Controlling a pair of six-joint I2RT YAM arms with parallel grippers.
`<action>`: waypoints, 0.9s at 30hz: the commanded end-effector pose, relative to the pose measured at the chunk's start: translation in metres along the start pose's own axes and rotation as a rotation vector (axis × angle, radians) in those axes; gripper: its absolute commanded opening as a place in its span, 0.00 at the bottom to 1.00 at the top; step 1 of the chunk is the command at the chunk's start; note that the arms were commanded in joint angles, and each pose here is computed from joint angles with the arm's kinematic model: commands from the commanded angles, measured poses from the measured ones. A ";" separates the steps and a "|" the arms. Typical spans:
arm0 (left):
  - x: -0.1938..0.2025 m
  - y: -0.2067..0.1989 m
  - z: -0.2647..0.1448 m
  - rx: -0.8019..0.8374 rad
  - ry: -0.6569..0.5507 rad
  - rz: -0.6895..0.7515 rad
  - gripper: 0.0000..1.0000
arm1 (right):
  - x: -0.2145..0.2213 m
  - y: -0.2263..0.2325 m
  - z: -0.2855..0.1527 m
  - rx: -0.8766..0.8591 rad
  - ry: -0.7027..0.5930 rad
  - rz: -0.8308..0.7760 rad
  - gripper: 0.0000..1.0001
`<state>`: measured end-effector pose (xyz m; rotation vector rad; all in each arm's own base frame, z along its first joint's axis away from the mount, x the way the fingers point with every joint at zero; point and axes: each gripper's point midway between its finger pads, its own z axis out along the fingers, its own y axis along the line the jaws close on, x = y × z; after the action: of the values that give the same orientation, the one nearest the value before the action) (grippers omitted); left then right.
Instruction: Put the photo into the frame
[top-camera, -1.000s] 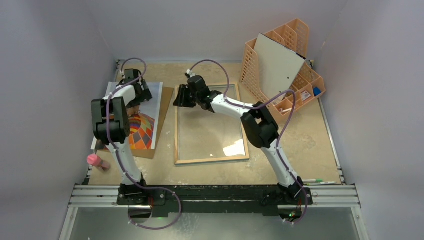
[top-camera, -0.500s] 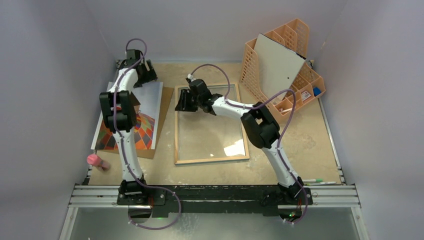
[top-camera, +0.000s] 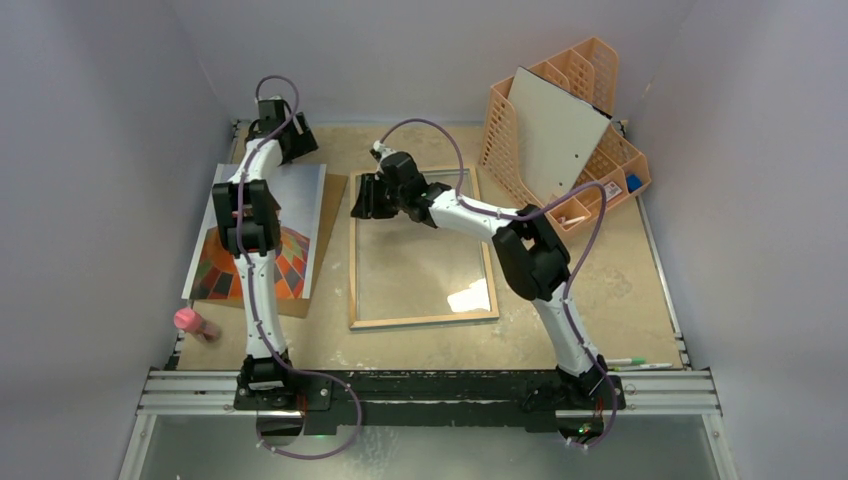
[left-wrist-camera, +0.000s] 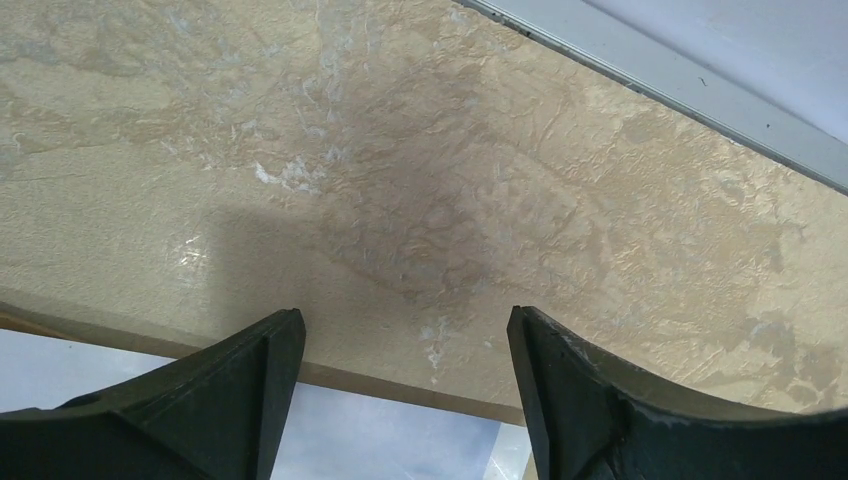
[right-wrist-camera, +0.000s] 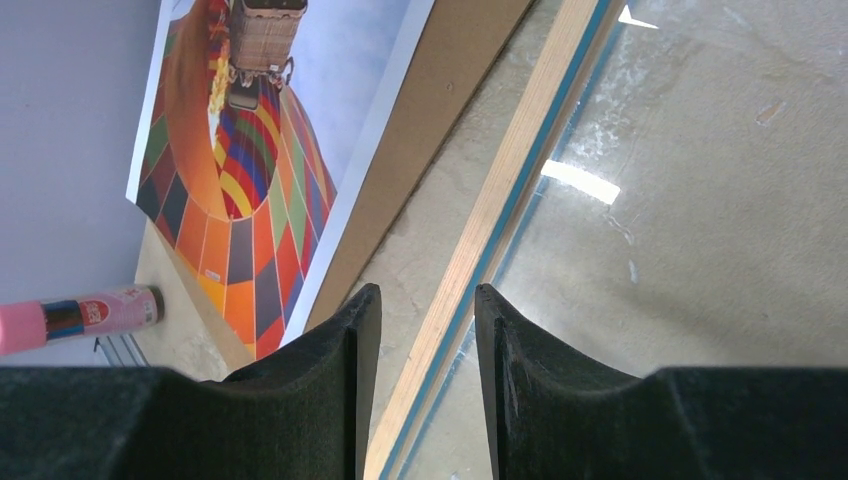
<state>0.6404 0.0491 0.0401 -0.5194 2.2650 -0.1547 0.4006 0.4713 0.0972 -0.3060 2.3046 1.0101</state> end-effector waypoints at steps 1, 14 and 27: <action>0.037 0.007 0.009 -0.002 0.106 -0.009 0.77 | -0.007 0.010 -0.015 -0.008 -0.007 -0.030 0.43; 0.113 0.019 -0.049 -0.051 0.361 -0.003 0.68 | 0.007 0.008 -0.002 -0.013 0.060 0.047 0.43; 0.133 0.000 -0.101 0.065 0.433 -0.045 0.64 | 0.007 0.023 0.022 -0.095 0.063 0.197 0.43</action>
<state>0.5333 0.0111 0.0328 -0.5139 2.4972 -0.2847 0.3901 0.4863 0.0730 -0.2138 2.4244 1.1179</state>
